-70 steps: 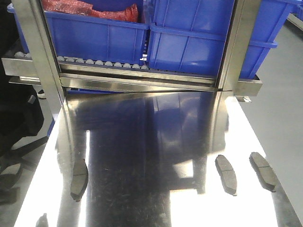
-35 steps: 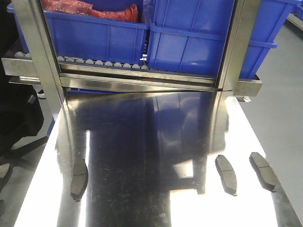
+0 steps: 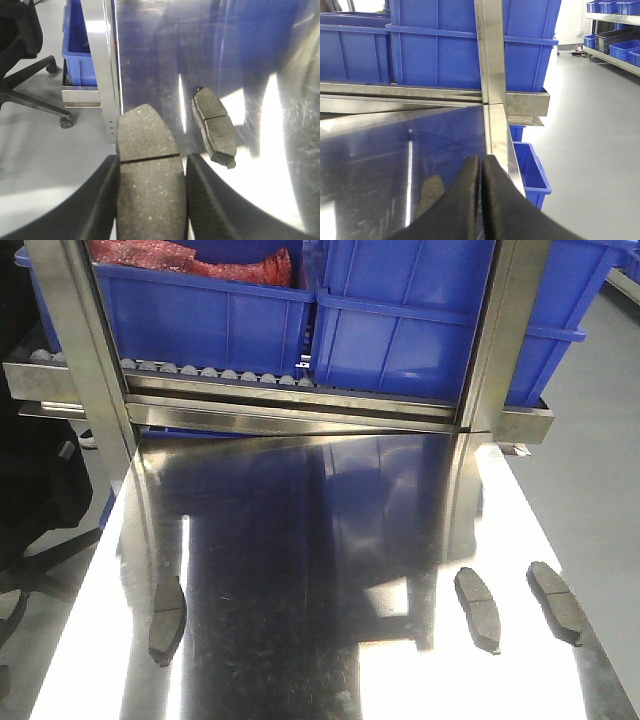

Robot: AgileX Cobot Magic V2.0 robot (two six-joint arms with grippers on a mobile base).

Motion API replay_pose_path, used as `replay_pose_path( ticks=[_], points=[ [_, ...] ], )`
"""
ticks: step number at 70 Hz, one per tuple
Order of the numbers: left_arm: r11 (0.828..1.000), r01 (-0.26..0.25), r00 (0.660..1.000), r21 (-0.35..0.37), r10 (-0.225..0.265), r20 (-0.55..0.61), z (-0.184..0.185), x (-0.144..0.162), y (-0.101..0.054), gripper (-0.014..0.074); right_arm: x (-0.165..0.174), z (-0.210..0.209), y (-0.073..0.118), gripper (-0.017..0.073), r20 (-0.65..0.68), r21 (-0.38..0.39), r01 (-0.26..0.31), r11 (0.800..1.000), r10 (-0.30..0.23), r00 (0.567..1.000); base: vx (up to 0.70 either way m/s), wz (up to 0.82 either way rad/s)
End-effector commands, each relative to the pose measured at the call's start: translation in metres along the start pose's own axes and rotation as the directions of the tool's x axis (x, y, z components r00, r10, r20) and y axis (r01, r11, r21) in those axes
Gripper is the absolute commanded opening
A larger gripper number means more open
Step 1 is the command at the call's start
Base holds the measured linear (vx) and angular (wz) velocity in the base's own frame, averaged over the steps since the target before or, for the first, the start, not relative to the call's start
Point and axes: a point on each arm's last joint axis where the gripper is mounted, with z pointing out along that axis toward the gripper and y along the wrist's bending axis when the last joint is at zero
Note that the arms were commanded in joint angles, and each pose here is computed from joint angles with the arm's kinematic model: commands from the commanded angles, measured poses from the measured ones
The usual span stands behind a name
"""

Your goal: Move and align brake pads A on conveyor

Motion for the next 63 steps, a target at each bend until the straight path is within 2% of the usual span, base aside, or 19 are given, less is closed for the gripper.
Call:
replay_pose_path(
  ticks=[1,34,44,51,57,63],
  points=[
    [1.000,0.005,0.994,0.019,-0.007,0.108,-0.005,-0.015,-0.003,0.0101,-0.005,-0.001,0.000,-0.0003,0.081,0.002,0.023,1.000,-0.023,0.996,0.00,0.00],
    [1.000,0.005,0.994,0.019,-0.007,0.108,-0.005,-0.015,-0.003,0.0101,-0.006,-0.001,0.000,-0.0003,0.083,0.001,0.021,1.000,-0.021,0.996,0.00,0.00],
    [1.000,0.005,0.994,0.019,-0.007,0.108,-0.005,-0.015,-0.003,0.0101,-0.012,-0.002,0.000,-0.0002,0.126,0.001,0.021,1.000,-0.021,0.992,0.00,0.00],
    [1.000,0.005,0.994,0.019,-0.007,0.108,-0.005,-0.015,-0.003,0.0101,-0.032,-0.006,0.002,-0.0002,0.107,-0.003,0.024,1.000,-0.024,0.994,0.00,0.00],
    [1.000,0.005,0.994,0.019,-0.007,0.108,-0.005,-0.015,-0.003,0.0101,-0.057,-0.006,0.004,-0.0002,0.065,-0.002,0.047,0.999,-0.047,0.997,0.00,0.00],
    [1.000,0.005,0.994,0.019,-0.007,0.108,-0.005,-0.015,-0.003,0.0101,-0.087,0.001,0.005,-0.0002,-0.015,0.003,0.098,0.995,-0.098,0.995,0.00,0.00]
  ],
)
